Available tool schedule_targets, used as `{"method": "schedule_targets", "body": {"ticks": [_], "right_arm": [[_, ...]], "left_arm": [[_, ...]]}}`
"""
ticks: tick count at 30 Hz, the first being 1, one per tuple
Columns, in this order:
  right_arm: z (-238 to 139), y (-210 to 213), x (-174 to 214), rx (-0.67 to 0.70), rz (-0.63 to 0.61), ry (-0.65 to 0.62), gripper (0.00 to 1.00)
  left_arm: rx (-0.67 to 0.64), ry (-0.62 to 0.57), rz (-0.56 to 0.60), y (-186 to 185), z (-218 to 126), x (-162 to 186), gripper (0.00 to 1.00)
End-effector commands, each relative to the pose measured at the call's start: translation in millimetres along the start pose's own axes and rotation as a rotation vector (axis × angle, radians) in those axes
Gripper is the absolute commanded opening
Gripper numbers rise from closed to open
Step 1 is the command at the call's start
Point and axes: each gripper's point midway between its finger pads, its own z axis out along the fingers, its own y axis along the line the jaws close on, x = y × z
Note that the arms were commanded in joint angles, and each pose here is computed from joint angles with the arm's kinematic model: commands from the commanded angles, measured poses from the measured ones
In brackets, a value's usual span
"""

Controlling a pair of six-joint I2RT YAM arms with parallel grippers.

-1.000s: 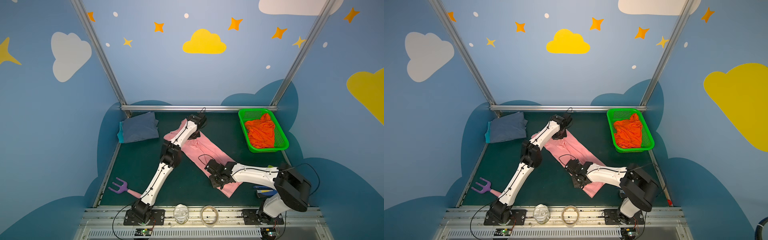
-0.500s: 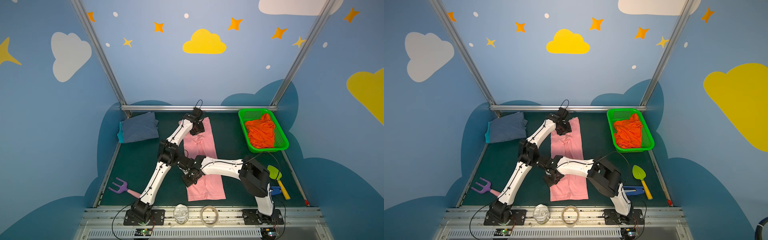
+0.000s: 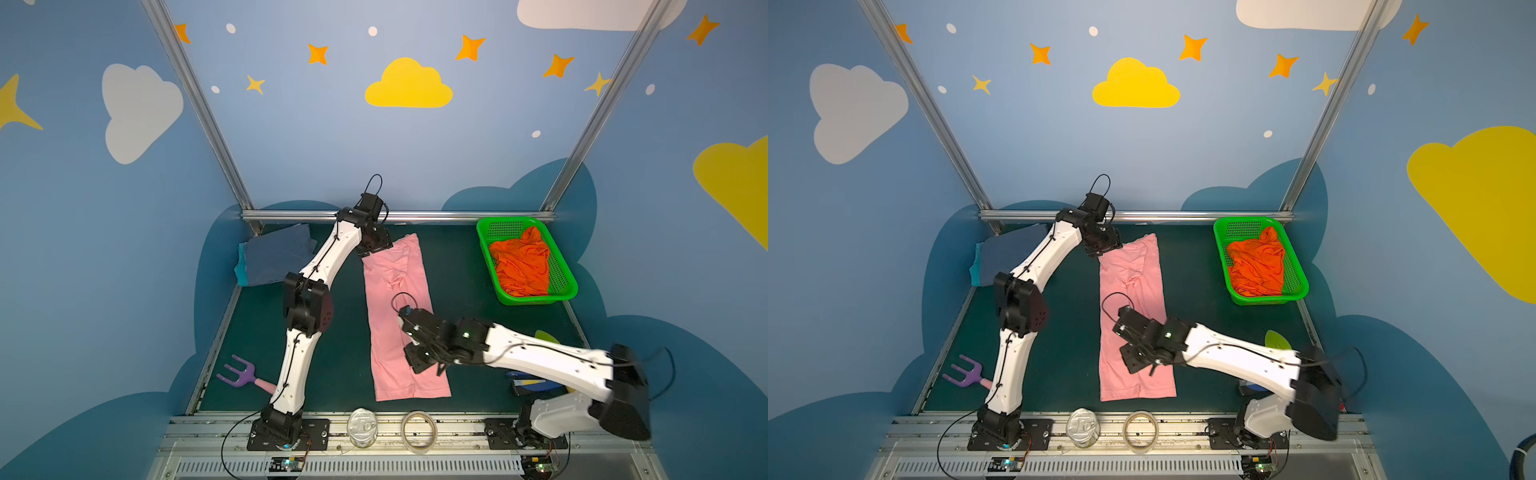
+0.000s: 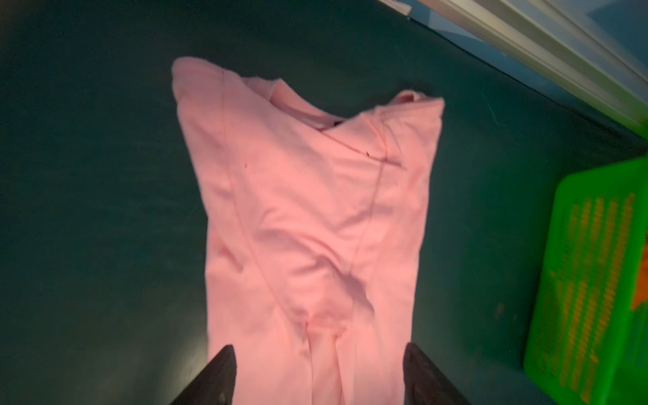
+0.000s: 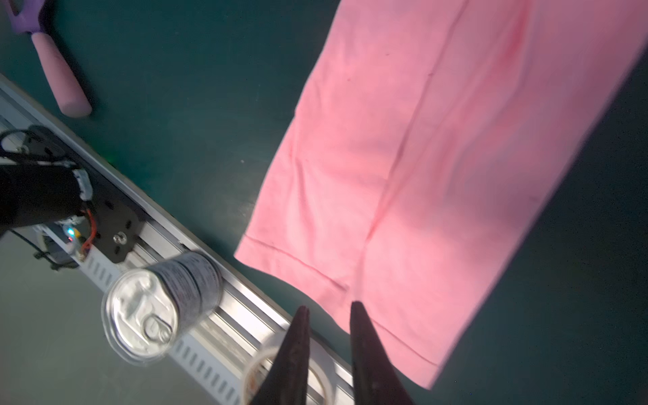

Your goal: Fold and stack the t-shirts

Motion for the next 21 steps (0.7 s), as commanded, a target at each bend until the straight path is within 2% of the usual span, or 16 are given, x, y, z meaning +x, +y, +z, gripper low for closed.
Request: {"method": "schedule_targets", "body": {"ticks": [1,3,5,7,9,12,16,17,21], "right_arm": [[-4.8,-69.0,40.2,0.211,0.148,-0.014,0.30],[-4.6,-90.3,64.5,0.210,0.234,-0.046,0.31],[-1.5,-99.1,82.6,0.165,0.253,-0.074,0.33],[-4.3,-104.6,94.7,0.117,0.302,-0.103,0.42],[-8.5,-111.1,104.7,0.087,0.350,-0.120,0.50],[-10.9,-117.6,118.8,0.070,0.387,-0.100,0.56],[4.6,-108.5,134.3,0.033,0.390,0.001,0.62],[10.0,-103.0,135.8,0.013,0.383,0.024,0.62],[26.5,-85.8,134.8,-0.048,0.371,0.075,0.61]], "left_arm": [[-0.070,-0.057,0.080,8.7,-53.6,41.9,0.73],[-0.057,-0.058,0.085,17.9,-67.2,84.3,0.62],[-0.074,-0.032,0.067,38.3,-73.9,125.7,0.47],[-0.107,0.005,0.039,62.6,-75.8,166.5,0.33],[-0.132,0.057,0.021,81.2,-72.0,207.9,0.29],[-0.179,0.144,0.021,99.4,-64.0,266.6,0.33],[-0.180,0.196,0.020,99.1,-54.4,319.4,0.57],[-0.171,0.205,0.026,95.8,-51.9,329.3,0.60],[-0.203,0.239,0.035,97.5,-40.7,356.4,0.61]]}}
